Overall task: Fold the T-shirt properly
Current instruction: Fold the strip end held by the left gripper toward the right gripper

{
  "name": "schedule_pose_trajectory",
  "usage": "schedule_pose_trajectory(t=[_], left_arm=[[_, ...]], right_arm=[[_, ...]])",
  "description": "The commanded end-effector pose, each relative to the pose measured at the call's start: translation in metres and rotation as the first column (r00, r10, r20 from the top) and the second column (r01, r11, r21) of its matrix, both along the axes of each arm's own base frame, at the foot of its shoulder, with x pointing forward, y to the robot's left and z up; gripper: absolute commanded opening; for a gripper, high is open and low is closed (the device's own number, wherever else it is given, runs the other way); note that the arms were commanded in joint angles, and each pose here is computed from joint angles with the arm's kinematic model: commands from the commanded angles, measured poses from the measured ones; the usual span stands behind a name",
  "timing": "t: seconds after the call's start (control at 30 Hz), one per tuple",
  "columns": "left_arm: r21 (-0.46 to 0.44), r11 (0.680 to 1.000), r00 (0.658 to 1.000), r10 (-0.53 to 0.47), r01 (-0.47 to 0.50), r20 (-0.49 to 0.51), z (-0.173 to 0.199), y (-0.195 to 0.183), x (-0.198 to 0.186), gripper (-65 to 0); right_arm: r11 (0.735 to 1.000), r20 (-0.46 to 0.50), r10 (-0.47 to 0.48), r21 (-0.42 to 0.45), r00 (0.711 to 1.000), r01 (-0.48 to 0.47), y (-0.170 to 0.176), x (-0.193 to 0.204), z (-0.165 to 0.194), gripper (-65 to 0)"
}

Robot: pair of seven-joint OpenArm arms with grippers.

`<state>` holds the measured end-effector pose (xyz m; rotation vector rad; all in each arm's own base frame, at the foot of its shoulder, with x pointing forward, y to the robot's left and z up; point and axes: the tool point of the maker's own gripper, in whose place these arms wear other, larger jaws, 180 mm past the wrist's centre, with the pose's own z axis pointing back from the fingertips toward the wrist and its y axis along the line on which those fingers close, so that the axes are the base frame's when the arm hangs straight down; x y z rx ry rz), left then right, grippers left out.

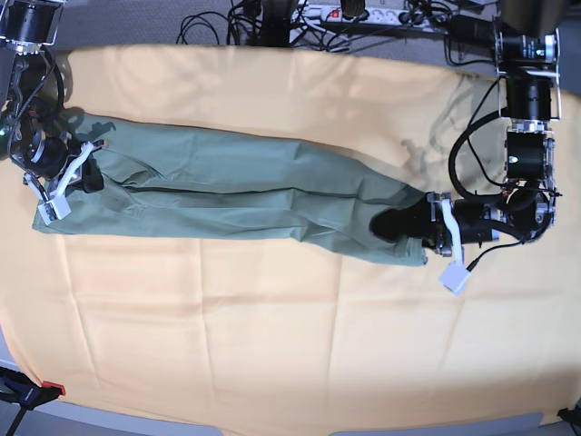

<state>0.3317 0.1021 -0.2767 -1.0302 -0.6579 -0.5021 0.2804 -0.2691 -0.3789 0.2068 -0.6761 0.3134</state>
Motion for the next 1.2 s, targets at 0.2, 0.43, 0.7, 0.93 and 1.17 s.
schedule_pose_trajectory(t=[0.2,0.43,0.7,0.93,1.17], left_arm=[[-0.156,0.987,0.998,-0.026,0.034,0.051,0.022,-0.044,0.004,-65.0],[-0.281,0.955,0.993,-0.065,0.091,0.101,0.031,-0.089,-0.003,-65.0],[-0.354,0.933,0.996,-0.033,0.060,0.082,0.027,-0.129,-0.004,-65.0],[-0.404,0.915,1.000,-0.006,0.003,-0.004,0.009,-0.151,-0.007,-65.0],[-0.435,0.900,0.999,-0.003,-0.012,-0.035,0.007,-0.152,-0.007,-65.0]], right_arm=[[0.999,0.013,-0.002,-0.035,1.000,0.002,-0.008,0.004,0.007,-65.0],[0.999,0.007,-0.002,-0.051,1.000,0.002,-0.010,0.003,0.005,-65.0],[0.999,0.007,-0.002,-0.051,1.000,0.002,-0.010,0.003,0.005,-65.0],[0.999,0.008,-0.001,-0.051,1.000,0.002,-0.010,0.004,0.006,-65.0],[0.999,0.007,0.000,-0.051,1.000,0.001,-0.010,0.004,0.006,-65.0]])
